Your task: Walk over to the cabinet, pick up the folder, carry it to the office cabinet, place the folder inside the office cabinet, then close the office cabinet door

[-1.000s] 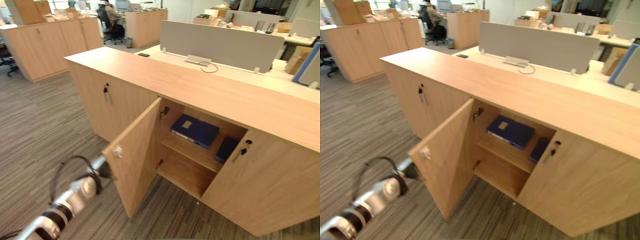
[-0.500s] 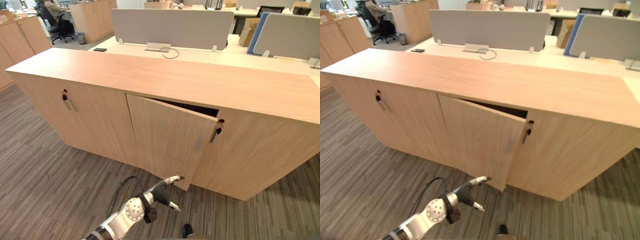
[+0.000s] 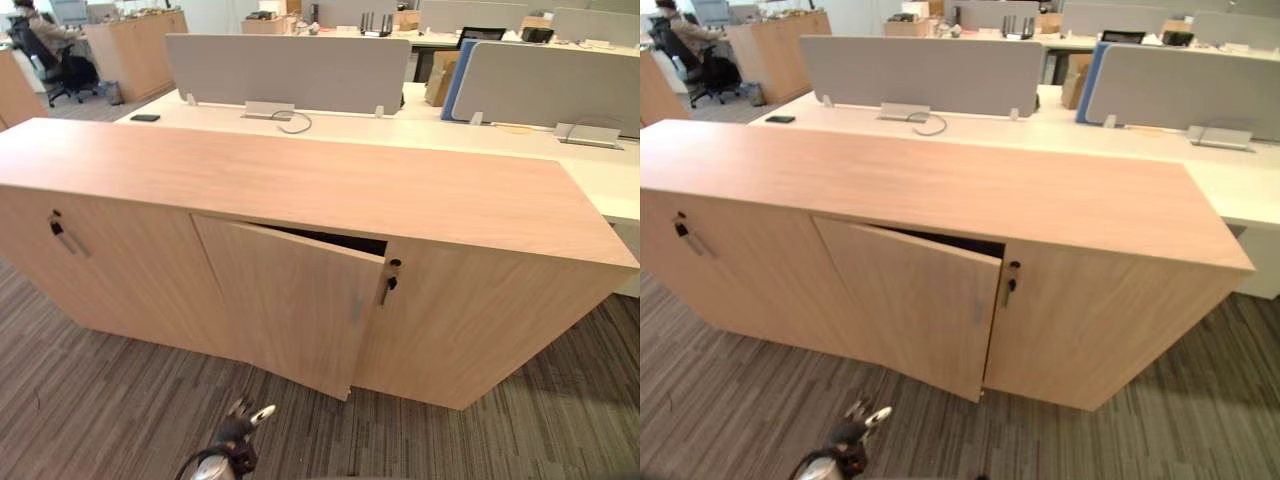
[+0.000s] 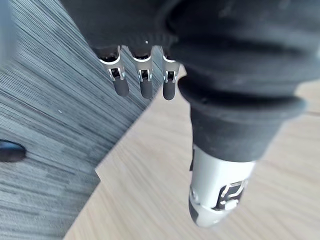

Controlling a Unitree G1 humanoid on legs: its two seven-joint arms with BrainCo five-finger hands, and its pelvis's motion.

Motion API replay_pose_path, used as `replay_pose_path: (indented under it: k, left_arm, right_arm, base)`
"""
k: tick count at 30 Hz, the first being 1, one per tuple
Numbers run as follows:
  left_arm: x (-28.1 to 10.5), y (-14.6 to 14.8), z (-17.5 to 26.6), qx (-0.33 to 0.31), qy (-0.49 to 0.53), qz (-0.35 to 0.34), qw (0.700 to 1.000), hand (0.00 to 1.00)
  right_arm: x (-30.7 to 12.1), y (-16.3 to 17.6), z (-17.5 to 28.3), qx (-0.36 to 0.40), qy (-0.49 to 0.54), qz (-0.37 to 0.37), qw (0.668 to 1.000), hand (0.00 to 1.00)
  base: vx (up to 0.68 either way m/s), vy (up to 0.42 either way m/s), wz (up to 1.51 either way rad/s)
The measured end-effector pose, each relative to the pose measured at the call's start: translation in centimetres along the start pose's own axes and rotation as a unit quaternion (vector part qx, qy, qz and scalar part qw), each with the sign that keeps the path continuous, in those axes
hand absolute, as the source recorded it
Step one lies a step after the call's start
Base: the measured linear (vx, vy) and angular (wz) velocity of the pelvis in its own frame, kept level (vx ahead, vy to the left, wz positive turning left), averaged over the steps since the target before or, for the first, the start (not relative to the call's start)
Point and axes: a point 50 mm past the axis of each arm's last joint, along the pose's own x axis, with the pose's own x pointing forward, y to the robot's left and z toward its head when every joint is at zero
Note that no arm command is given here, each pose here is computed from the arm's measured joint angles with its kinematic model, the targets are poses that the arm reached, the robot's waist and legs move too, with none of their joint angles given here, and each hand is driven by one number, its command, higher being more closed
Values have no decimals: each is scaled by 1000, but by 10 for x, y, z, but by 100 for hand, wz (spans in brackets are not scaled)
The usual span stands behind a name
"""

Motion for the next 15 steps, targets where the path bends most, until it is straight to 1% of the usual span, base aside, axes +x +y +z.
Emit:
replay_pose_path:
  k: [2, 6, 7, 10, 12, 13, 15]
  left_arm:
    - [-4, 14, -9, -30, 13, 32, 999, 0]
    - [-14, 33, -29, -57, 40, 69, 995, 0]
    - [-18, 42, -35, -68, 47, 87, 993, 0]
    - [-22, 48, -41, -77, 51, 104, 990, 0]
    - [-25, 49, -46, -85, 57, 115, 988, 0]
    - [-27, 50, -50, -89, 61, 123, 986, 0]
    - [-29, 52, -54, -99, 65, 135, 984, 0]
  right_arm:
    - [0, 9, 10, 3, -12, 9, 1000, 0]
    - [1, 13, 21, 32, -27, 13, 999, 0]
    - [0, 15, 19, 25, -31, 15, 999, 0]
    - [-2, 17, 12, -7, -37, 22, 999, 0]
    - [-3, 18, 12, 22, -35, 28, 999, 0]
    - [-3, 19, 10, 63, -30, 33, 997, 0]
    - [-3, 19, 3, 100, -21, 32, 994, 0]
  base:
    - [3, 164, -46]
    - [-48, 261, -64]
    - [52, 203, -48]
    - [138, 143, -19]
    - [124, 92, -3]
    - [112, 37, 4]
    - [131, 21, 4]
